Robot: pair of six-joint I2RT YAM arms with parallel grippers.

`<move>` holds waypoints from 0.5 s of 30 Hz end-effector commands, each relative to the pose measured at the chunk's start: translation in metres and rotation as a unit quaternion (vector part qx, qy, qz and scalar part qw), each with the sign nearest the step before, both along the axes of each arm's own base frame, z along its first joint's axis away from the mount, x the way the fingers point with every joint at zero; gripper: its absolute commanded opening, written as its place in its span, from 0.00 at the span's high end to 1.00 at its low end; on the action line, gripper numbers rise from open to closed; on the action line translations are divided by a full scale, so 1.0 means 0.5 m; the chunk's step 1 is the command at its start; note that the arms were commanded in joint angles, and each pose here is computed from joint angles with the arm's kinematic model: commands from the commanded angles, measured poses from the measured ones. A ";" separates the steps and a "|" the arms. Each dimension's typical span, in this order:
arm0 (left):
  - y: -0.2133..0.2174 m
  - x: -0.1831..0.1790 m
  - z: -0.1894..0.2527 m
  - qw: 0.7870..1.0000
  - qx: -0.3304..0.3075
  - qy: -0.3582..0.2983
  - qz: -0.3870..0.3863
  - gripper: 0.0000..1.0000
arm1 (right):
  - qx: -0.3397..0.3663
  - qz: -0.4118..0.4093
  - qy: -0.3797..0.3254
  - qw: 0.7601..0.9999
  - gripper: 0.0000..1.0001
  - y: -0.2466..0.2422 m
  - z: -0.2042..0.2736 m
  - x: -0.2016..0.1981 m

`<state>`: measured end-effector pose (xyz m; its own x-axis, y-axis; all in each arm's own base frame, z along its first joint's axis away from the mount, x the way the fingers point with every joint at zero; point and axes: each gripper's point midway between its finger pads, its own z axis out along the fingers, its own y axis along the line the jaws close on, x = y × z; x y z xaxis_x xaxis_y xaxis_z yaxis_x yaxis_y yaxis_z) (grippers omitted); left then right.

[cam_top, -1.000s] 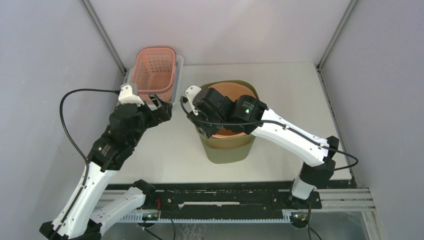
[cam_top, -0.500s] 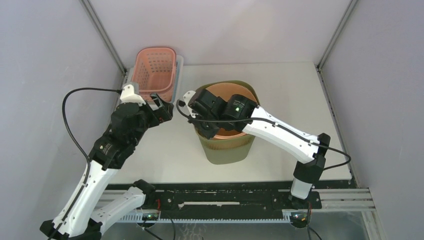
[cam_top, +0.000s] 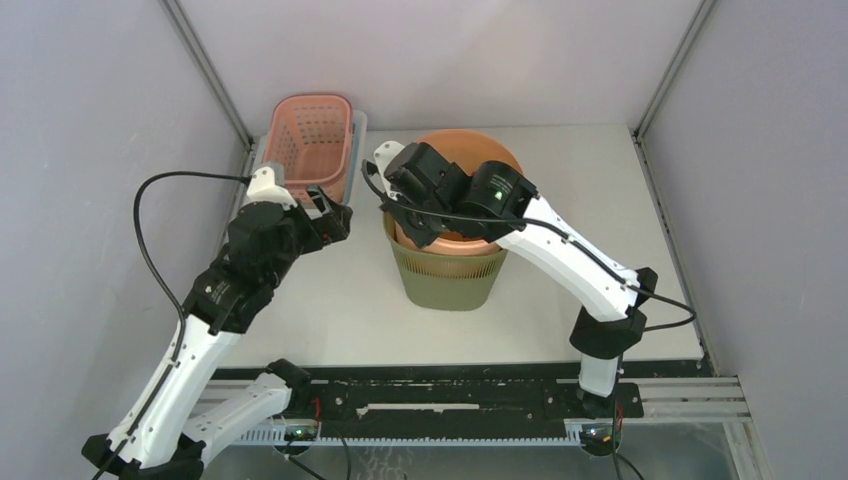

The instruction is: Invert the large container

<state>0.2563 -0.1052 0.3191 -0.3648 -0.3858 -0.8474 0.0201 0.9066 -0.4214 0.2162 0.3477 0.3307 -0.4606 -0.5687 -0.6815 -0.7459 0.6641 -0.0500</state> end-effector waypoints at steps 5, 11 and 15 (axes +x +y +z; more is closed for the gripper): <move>-0.019 0.015 -0.009 1.000 -0.004 -0.004 -0.016 0.02 | 0.064 -0.038 -0.133 0.988 1.00 -0.041 0.150 0.019; -0.023 0.016 -0.009 1.000 -0.005 -0.004 -0.020 0.03 | 0.142 -0.060 -0.201 0.967 1.00 -0.095 0.286 -0.004; -0.022 0.016 -0.008 1.000 -0.004 -0.005 -0.020 0.02 | 0.198 -0.071 -0.233 0.949 1.00 -0.144 0.362 -0.031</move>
<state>0.2608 -0.1130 0.3140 -0.3845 -0.3797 -0.8414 0.0382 0.9042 -0.4255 0.2046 0.3246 0.4060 -0.2906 -0.4574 -0.8404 -0.6921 0.7070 -0.1454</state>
